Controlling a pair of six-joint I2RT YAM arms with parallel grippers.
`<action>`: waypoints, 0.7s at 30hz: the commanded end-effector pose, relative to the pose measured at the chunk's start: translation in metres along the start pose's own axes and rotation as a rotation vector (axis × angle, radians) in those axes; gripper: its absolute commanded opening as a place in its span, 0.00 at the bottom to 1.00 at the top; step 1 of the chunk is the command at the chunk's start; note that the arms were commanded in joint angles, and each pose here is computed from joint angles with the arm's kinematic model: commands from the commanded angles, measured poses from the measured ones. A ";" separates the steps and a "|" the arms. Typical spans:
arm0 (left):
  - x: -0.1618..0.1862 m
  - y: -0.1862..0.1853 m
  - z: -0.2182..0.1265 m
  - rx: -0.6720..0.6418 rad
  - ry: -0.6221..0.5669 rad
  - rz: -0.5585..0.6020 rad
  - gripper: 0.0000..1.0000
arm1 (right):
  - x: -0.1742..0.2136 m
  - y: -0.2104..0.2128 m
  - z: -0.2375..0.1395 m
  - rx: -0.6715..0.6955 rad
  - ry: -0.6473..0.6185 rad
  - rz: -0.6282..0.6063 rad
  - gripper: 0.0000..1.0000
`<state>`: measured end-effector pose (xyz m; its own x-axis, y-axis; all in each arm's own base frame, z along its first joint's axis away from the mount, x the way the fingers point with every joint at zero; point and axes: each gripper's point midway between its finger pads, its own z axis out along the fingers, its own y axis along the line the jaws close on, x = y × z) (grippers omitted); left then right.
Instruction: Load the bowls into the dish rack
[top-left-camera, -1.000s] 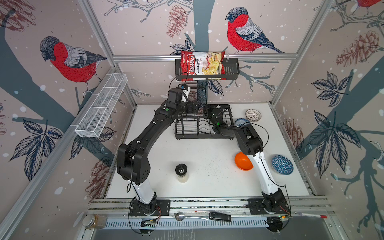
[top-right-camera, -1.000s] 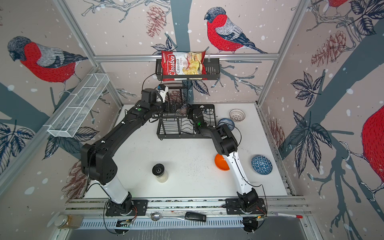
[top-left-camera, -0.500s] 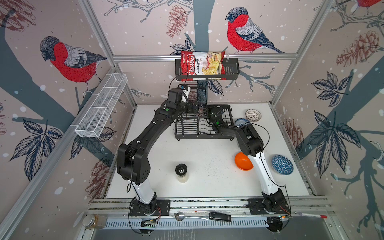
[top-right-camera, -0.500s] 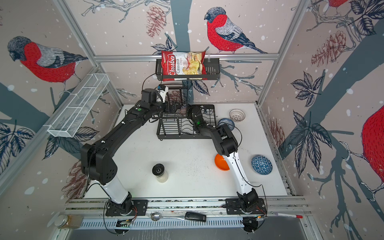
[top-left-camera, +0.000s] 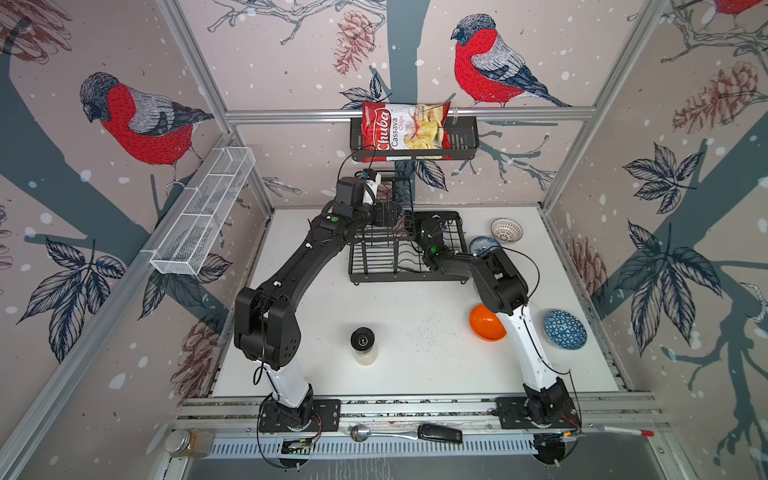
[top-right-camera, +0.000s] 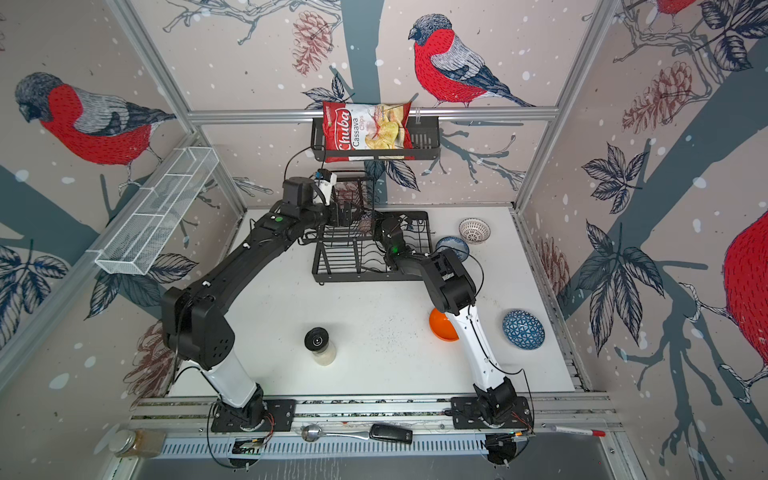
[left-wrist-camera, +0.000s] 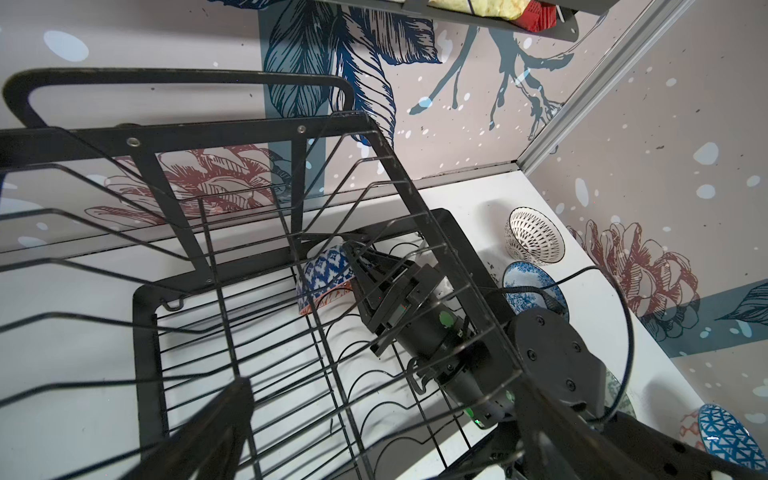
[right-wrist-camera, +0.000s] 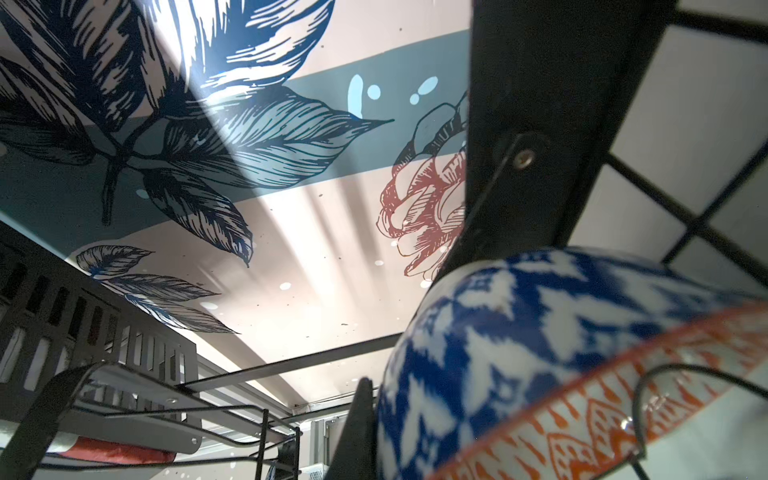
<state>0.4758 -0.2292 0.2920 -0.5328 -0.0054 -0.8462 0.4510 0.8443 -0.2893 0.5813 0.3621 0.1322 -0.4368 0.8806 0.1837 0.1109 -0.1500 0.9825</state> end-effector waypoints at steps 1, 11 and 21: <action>-0.010 -0.003 -0.001 0.019 -0.036 0.004 0.98 | 0.006 -0.012 -0.003 0.053 0.018 0.007 0.08; -0.007 -0.003 0.000 0.019 -0.029 0.003 0.98 | 0.005 -0.013 -0.004 0.053 -0.001 0.014 0.14; -0.005 -0.002 0.003 0.019 -0.025 0.000 0.98 | 0.005 -0.009 -0.004 0.039 -0.008 0.025 0.17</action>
<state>0.4764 -0.2294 0.2892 -0.5393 -0.0072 -0.8421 0.4474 0.8447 -0.2937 0.5783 0.3613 0.1306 -0.4213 0.8838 0.2037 0.1241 -0.1663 0.9782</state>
